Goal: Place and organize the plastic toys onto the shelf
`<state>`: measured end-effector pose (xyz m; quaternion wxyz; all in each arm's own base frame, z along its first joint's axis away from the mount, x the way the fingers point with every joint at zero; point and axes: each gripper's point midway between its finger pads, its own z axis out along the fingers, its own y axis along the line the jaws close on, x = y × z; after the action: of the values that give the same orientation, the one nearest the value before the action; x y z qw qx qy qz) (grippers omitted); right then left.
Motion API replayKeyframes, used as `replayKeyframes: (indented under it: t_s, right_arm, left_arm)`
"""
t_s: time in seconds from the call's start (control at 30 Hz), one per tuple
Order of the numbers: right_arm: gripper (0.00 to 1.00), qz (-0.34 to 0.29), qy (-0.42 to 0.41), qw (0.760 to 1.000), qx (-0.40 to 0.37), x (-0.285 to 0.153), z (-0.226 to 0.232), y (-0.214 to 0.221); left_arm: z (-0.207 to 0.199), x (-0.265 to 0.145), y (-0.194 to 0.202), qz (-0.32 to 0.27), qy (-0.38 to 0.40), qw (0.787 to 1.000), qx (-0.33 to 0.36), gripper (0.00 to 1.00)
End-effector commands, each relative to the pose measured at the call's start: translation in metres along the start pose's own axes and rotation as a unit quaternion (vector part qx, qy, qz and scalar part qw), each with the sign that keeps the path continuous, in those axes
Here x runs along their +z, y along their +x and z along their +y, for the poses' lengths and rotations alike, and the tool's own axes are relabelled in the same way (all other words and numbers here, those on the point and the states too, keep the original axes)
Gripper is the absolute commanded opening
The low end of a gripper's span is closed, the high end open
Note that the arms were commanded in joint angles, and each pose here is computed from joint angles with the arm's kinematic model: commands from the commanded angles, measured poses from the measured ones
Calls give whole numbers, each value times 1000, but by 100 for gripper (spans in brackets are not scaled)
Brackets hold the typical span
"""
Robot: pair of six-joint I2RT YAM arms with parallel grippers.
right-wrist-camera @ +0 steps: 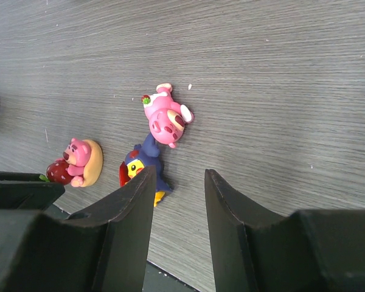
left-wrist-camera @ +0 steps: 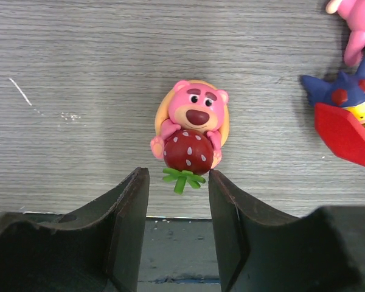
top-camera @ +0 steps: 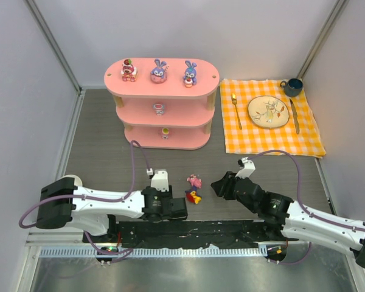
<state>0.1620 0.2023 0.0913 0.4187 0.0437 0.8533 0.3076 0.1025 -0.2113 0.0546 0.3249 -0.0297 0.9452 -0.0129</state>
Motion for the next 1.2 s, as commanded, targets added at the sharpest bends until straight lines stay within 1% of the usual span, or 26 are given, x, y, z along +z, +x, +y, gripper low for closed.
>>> replayKeyframes:
  t_s: [0.0,0.13,0.27,0.43,0.53,0.63,0.77,1.17]
  right_arm:
    - [44,-13,-12,1000,10,3,9,-7]
    - [44,-11,-15,1000,9,3,11,-7]
    - [44,-9,-15,1000,8,4,11,-6]
    - [44,-10,-17,1000,12,2,10,-5]
    - [44,-14,-17,1000,15,2,9,-6]
    - [44,-13,-16,1000,14,2,8,-6]
    - [44,-13,-14,1000,12,2,8,-6]
    - [44,-13,-16,1000,14,1,9,-6]
  left_arm:
    - [15,-3,-11,-27,-9,1000,4,47]
    - [12,-2,-13,-32,-5,999,1,48]
    - [3,0,-14,-38,4,999,4,53]
    - [-8,0,-16,-42,29,998,27,56]
    - [-9,-2,-17,-46,48,997,29,56]
    - [-6,-2,-18,-50,58,997,32,51]
    - [-6,-5,-19,-51,82,995,36,49]
    - [-10,2,-11,-40,103,992,53,46]
